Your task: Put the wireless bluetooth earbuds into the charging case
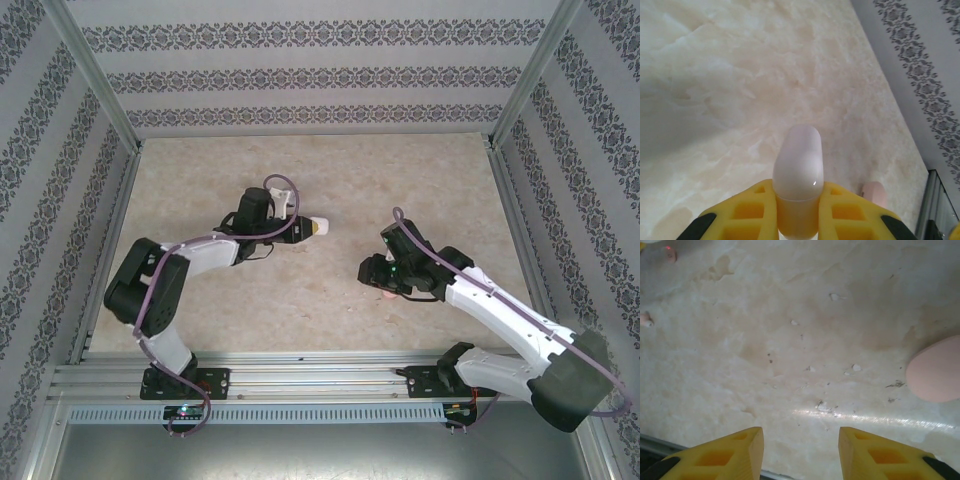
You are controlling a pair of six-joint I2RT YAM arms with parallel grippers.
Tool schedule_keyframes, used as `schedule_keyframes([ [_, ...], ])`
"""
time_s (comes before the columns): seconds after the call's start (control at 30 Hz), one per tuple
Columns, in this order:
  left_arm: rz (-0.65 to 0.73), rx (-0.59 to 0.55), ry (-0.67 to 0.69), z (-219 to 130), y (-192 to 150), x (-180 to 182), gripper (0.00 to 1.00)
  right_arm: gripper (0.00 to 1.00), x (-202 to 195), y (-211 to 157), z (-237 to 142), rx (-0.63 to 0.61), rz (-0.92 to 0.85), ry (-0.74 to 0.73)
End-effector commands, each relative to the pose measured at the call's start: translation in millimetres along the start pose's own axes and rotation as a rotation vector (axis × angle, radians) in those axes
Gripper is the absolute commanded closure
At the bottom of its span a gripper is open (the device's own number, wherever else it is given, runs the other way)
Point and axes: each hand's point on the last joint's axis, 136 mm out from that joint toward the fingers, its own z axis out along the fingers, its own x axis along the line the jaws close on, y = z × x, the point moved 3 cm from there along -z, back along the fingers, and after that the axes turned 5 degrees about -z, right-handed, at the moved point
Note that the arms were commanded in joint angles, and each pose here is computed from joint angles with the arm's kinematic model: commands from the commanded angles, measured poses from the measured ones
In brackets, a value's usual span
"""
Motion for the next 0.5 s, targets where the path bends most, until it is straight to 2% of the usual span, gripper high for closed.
schedule_keyframes([
  [0.0,-0.011,-0.016,-0.005,14.4,14.2,7.2,1.0,0.56,-12.6,2.8,5.5,-0.004,-0.002,-0.024],
  [0.2,-0.032,0.029,0.065,42.2,25.0,26.0,1.0,0.56,-25.9,4.0,2.4,-0.012,0.03,-0.032],
  [0.47,-0.018,0.09,0.168,62.2,27.3,50.1,1.0,0.55,-45.3,0.6,-5.6,-0.022,0.091,-0.024],
])
